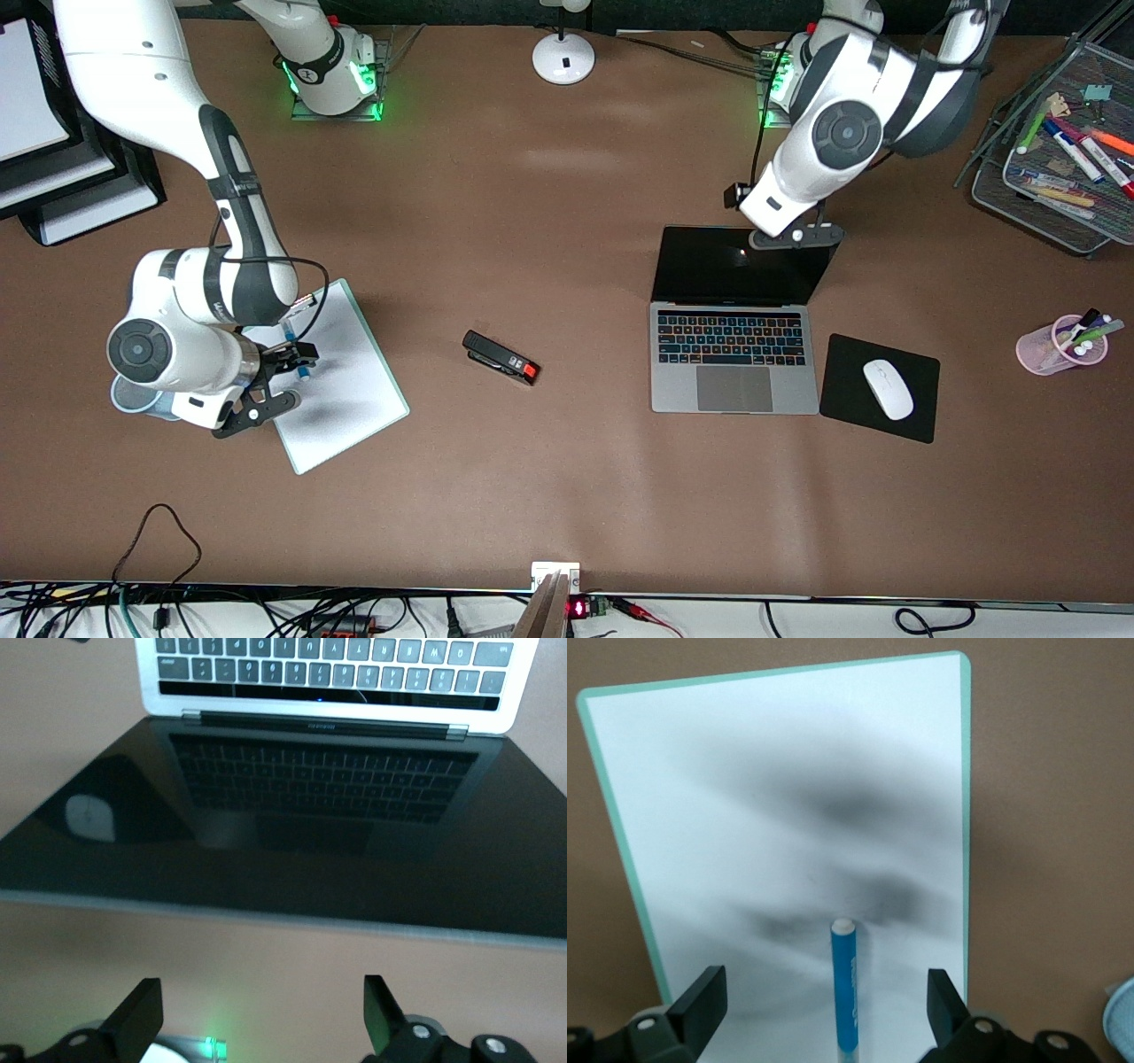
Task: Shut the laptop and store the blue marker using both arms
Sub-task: 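Push the laptop lid down with the left gripper while the right gripper grasps the marker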
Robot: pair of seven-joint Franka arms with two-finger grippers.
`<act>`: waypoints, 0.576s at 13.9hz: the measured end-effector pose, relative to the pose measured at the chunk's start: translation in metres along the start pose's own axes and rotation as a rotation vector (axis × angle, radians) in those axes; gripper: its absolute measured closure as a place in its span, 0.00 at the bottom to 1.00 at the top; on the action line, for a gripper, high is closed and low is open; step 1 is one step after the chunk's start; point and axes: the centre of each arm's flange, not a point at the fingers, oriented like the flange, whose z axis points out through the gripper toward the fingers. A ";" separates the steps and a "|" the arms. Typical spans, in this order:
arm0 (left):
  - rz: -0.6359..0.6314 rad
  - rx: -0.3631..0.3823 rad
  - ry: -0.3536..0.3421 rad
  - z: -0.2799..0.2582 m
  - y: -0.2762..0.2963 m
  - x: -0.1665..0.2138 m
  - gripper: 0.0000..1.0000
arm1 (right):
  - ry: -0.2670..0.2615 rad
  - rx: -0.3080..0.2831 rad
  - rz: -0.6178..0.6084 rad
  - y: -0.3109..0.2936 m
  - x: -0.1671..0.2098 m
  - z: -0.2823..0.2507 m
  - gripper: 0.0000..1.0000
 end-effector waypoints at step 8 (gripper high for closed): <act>0.023 -0.004 0.095 -0.028 -0.001 0.071 0.00 | -0.001 -0.005 -0.002 0.004 -0.001 0.037 0.04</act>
